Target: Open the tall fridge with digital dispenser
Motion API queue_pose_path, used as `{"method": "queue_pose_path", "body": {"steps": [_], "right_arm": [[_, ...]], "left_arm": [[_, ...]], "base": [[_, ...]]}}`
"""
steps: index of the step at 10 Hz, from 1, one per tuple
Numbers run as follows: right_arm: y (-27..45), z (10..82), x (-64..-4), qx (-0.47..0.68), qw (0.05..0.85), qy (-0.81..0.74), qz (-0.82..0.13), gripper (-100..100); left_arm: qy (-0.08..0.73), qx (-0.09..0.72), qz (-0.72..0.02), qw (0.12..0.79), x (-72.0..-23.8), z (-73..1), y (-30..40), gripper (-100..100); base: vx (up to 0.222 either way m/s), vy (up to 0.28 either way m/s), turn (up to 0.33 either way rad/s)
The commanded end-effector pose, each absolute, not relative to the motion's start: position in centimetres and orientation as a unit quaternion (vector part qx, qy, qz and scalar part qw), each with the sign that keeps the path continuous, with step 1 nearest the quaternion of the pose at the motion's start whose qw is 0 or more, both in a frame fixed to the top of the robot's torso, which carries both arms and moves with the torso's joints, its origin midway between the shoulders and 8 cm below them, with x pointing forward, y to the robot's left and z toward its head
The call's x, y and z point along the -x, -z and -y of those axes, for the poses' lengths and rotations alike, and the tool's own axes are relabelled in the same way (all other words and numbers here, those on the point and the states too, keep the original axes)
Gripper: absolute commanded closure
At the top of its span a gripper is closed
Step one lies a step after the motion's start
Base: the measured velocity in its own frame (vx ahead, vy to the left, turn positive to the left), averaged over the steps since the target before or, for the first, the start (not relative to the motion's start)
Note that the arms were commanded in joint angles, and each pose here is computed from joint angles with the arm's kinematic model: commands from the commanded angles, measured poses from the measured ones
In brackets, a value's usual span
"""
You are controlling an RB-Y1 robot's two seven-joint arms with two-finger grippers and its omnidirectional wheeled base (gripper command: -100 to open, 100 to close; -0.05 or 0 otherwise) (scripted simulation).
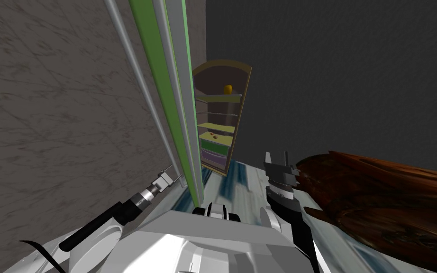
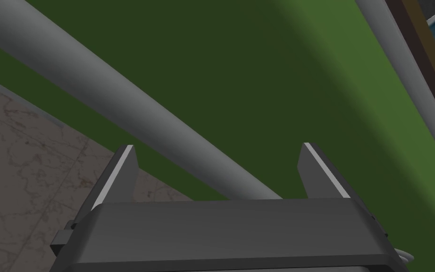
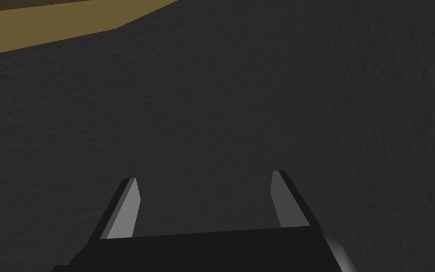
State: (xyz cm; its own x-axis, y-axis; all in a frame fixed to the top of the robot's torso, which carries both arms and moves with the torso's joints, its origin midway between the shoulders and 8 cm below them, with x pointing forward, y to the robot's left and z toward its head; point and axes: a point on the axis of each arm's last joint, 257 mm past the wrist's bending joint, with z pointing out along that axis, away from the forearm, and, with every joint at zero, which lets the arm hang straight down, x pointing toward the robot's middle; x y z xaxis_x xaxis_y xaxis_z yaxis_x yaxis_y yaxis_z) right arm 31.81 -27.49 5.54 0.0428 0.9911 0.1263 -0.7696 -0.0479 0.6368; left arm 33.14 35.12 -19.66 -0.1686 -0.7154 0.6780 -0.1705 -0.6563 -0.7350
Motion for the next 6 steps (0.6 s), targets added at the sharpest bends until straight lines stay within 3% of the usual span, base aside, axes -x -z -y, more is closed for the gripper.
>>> {"method": "queue_pose_path", "body": {"steps": [1, 6], "right_arm": [[-5.54, 27.49, -31.81, -0.287, 0.662, -0.664, -0.193, 0], [-5.54, 27.49, -31.81, -0.287, 0.663, -0.664, -0.193, 0]], "left_arm": [[0.668, 0.618, -0.369, 0.189, -32.24, -34.11, 20.39, 100], [0.676, 0.606, -0.374, 0.189, -32.62, -33.85, 19.79, 100]], "base": [[-0.002, 0.002, -0.012], [-0.06, 0.115, -0.085]]}}
